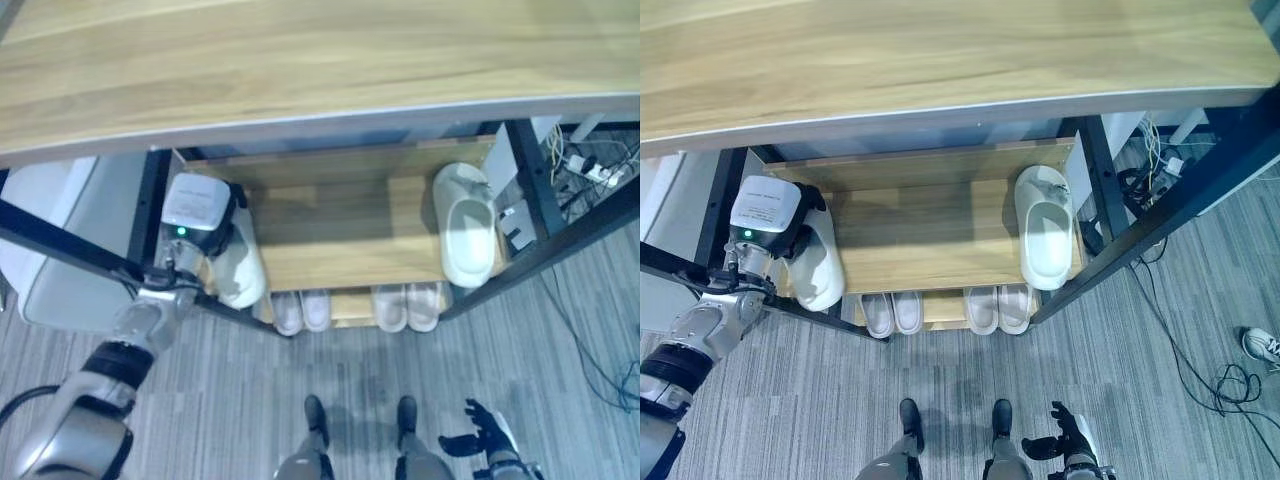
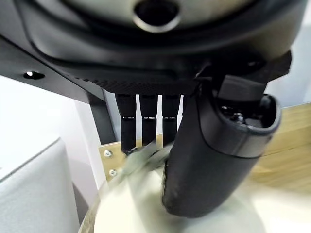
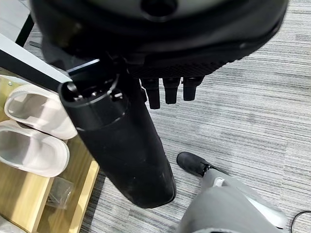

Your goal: Arrange the slippers neatly on the shoe rack.

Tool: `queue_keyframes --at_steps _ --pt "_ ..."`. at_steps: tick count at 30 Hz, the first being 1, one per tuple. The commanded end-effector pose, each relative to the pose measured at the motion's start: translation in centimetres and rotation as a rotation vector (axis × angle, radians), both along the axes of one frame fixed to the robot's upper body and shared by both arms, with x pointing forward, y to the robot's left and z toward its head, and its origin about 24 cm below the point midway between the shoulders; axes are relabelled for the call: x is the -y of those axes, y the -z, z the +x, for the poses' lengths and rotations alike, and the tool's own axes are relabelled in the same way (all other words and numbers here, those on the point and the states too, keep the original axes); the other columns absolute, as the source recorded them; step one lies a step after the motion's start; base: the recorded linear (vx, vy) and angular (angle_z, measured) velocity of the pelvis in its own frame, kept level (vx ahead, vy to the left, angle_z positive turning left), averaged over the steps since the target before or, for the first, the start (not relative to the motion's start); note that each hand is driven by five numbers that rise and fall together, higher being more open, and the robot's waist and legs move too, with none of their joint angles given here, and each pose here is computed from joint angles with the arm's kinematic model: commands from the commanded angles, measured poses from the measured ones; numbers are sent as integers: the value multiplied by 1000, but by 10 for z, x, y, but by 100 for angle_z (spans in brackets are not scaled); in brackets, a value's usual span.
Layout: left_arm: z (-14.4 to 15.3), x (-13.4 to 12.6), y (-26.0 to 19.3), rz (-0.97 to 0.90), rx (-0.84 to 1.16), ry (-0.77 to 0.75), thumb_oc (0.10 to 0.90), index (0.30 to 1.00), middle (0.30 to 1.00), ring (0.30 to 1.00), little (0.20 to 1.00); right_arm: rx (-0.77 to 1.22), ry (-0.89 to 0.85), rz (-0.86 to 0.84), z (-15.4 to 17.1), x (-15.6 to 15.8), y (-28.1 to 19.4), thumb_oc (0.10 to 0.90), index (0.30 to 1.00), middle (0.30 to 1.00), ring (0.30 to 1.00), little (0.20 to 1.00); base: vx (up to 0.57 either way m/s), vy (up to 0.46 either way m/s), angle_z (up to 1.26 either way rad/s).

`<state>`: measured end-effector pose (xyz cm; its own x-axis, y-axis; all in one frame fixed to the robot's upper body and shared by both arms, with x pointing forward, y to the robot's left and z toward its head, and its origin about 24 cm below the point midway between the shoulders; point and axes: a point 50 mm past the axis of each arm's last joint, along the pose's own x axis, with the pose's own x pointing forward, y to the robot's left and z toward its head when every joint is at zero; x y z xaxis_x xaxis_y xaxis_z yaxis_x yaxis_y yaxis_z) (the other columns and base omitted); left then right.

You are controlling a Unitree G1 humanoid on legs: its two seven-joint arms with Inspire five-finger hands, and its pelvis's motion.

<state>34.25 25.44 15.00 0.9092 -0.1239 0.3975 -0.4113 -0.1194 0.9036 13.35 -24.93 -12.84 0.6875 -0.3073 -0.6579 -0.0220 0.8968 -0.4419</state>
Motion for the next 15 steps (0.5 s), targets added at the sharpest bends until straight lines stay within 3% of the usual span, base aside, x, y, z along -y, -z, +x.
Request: queue_keyframes --at_steps 1,2,5,8,15 --pt "8 16 -51 -4 226 69 400 300 300 300 300 106 14 -23 11 9 -14 800 900 900 900 900 0 0 0" --pt "7 31 -50 -16 241 131 400 300 300 300 300 111 16 -26 11 9 -14 800 900 900 900 900 0 0 0" --pt "9 39 -48 -29 242 157 400 300 300 300 300 113 21 -29 11 9 -14 800 900 900 900 900 0 0 0" --pt "9 84 -62 -41 302 323 400 300 300 300 300 118 32 -33 13 10 -14 800 900 900 900 900 0 0 0" --pt "12 135 -84 -49 361 489 400 300 300 300 300 139 43 -47 17 16 -19 800 900 900 900 900 17 -14 -8"
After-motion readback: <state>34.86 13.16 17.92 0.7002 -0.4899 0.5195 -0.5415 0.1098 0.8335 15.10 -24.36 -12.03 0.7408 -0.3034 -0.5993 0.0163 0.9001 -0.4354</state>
